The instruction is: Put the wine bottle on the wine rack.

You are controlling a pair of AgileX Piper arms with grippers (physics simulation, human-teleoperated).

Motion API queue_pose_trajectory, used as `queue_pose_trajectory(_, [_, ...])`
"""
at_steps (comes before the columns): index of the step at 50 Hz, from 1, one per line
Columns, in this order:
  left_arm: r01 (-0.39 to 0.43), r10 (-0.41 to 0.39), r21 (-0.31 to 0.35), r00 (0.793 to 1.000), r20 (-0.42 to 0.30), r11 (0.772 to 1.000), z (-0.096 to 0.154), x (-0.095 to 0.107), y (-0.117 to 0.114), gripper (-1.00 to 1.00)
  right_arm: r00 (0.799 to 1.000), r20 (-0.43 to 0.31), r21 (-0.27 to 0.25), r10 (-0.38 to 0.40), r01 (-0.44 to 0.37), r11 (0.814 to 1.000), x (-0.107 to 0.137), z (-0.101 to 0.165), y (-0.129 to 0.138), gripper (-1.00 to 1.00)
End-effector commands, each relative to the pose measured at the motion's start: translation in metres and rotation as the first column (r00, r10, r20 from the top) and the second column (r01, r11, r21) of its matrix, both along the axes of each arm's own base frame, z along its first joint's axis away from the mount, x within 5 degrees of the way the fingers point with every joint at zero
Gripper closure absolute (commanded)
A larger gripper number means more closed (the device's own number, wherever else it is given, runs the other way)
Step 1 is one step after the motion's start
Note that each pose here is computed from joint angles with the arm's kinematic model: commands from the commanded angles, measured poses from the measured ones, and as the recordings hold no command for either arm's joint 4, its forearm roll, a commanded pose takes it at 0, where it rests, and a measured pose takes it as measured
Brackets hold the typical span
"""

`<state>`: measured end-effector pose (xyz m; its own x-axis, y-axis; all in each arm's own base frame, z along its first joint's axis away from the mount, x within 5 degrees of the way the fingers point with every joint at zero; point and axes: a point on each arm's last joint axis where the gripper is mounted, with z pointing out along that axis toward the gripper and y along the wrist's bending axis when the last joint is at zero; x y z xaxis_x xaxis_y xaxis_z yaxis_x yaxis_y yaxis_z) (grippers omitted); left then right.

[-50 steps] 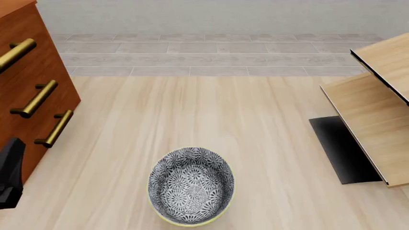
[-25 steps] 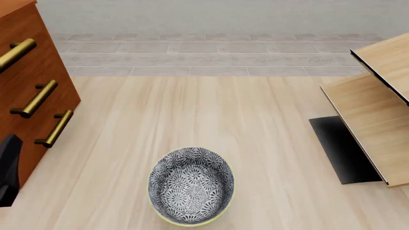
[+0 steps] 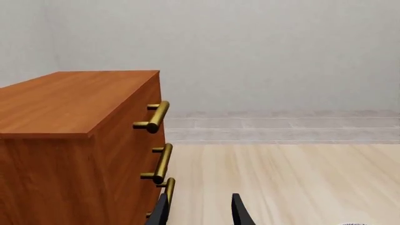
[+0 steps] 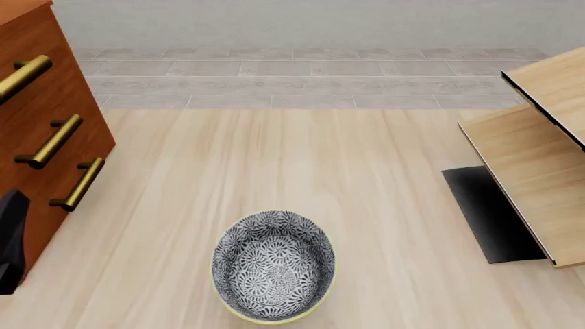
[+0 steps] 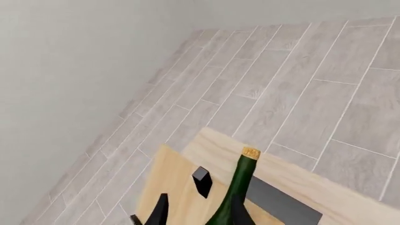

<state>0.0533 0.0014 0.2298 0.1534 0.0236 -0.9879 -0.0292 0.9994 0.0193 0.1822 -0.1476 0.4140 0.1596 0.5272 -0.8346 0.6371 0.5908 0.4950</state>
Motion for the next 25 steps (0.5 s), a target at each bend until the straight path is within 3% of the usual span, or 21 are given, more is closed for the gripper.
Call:
queue_pose_trajectory(1, [0.001,-0.001,0.0,1.0,0.002,1.0,0.002,0.0,0.0,-1.0,0.998,0.027,-0.042,0.051,-0.05,0.998,-0.008,0.013,0.02,-1.0])
queue_pose_trajectory(25, [0.004,-0.004,0.006,1.0,0.003,1.0,0.004,-0.001,0.0,-1.0,0.98,0.037,-0.125,0.198,-0.192,0.973,-0.022,0.024,0.061,-1.0])
